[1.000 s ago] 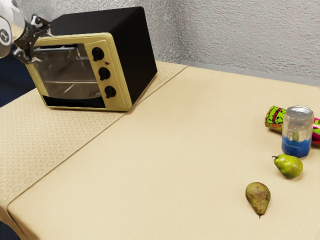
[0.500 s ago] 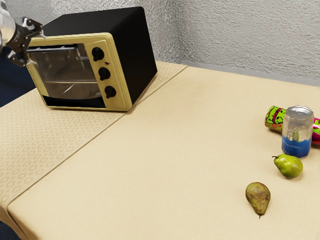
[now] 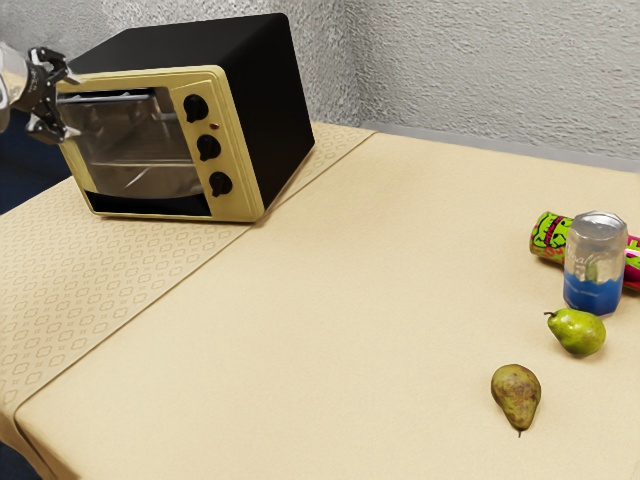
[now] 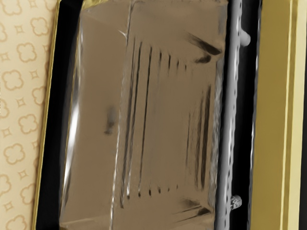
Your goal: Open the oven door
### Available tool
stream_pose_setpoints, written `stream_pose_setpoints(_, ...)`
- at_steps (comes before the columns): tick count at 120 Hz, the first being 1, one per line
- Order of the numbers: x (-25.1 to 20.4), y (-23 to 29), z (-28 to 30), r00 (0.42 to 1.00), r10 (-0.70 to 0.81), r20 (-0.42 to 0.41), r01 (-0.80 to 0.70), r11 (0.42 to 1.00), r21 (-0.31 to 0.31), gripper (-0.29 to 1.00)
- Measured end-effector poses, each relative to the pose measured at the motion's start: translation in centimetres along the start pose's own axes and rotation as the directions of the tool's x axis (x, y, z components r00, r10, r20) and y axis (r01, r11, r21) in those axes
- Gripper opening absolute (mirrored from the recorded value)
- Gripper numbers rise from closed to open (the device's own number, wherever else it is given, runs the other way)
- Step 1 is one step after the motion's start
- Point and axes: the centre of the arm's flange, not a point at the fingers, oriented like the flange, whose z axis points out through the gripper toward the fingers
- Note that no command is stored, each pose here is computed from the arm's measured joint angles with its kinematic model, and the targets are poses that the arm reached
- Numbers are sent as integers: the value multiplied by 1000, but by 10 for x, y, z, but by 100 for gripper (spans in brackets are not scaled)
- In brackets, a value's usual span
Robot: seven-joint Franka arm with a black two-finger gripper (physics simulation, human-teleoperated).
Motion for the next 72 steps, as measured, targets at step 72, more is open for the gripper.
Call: stream_pose_setpoints(72, -58, 11, 41, 997, -64, 32, 66, 996, -66, 70)
